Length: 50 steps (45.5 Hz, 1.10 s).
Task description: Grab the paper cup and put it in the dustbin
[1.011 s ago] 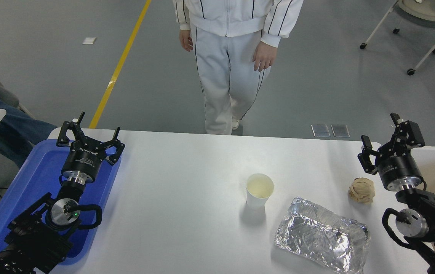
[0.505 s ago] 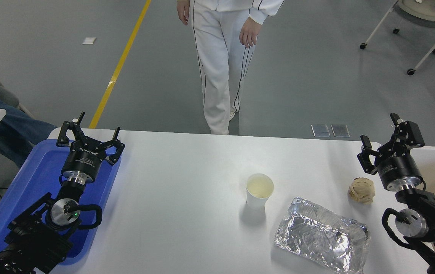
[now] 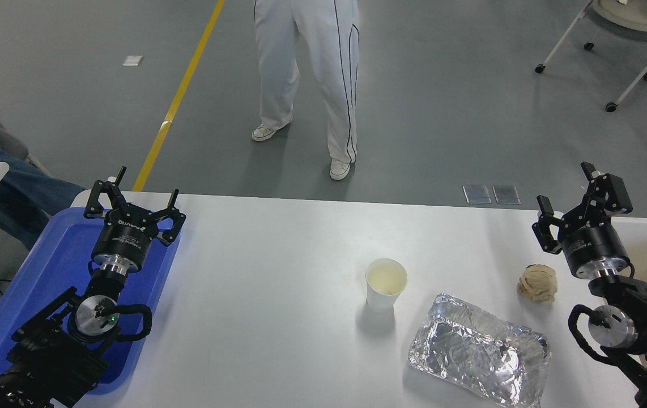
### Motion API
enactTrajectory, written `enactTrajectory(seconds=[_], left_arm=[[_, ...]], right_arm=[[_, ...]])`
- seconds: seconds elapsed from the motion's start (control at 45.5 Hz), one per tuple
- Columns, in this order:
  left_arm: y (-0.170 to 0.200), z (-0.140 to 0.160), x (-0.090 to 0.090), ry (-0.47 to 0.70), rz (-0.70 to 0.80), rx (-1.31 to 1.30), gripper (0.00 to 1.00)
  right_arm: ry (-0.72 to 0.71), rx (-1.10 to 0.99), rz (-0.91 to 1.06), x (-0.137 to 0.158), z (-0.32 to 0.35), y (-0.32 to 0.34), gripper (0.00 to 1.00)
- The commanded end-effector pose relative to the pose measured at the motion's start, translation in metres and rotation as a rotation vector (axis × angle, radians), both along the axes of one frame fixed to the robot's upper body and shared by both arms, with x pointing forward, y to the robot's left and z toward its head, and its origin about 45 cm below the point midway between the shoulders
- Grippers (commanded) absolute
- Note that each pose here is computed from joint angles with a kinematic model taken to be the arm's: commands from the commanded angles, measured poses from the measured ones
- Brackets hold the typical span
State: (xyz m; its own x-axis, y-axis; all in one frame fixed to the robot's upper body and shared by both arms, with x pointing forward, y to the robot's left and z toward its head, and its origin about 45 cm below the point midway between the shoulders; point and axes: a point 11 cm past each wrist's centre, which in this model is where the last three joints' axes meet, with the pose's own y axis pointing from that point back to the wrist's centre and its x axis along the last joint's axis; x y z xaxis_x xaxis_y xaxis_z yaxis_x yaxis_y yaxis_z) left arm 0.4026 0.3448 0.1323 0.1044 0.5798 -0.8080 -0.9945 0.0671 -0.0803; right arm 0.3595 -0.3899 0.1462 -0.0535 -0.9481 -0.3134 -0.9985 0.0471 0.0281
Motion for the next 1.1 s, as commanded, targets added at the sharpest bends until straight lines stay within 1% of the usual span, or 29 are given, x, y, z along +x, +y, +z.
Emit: enactTrajectory(seconds=[0.0,0.066,0.22,0.374,0.593,0.725,0.791,0.813,0.879,1.011,1.077], left_arm=[[0.000,0.000,0.000,0.000,0.000,0.000,1.00],[0.000,0.000,0.000,0.001,0.001,0.000,1.00],[0.000,0.001,0.000,-0.002,-0.001,-0.001,1.00],[0.000,0.001,0.000,-0.002,-0.001,0.000,1.00],[0.000,0.000,0.000,0.001,0.001,0.000,1.00],[0.000,0.000,0.000,-0.001,0.000,0.000,1.00],[-0.001,0.000,0.000,0.000,-0.001,-0.001,1.00],[0.000,0.000,0.000,-0.001,0.000,0.000,1.00],[-0.001,0.000,0.000,0.000,-0.001,-0.001,1.00],[0.000,0.001,0.000,-0.002,-0.001,-0.001,1.00],[0.000,0.001,0.000,-0.002,-0.001,0.000,1.00]], right_arm=[[0.011,-0.003,0.007,-0.001,-0.004,0.003,1.00],[0.025,-0.019,0.014,-0.002,-0.008,0.002,1.00],[0.026,-0.046,0.034,0.005,-0.006,0.008,1.00],[0.010,-0.017,0.037,0.014,-0.003,0.020,1.00],[0.032,-0.041,0.044,0.013,-0.005,0.024,1.00],[0.065,-0.159,0.066,0.015,-0.004,0.016,1.00],[0.093,-0.230,0.121,0.015,-0.005,0.019,1.00],[0.113,-0.298,0.168,0.015,-0.003,0.015,1.00],[0.137,-0.399,0.231,0.016,0.003,0.006,1.00],[0.167,-0.513,0.324,0.019,0.008,0.008,1.00],[0.193,-0.571,0.343,0.016,0.010,-0.004,1.00]])
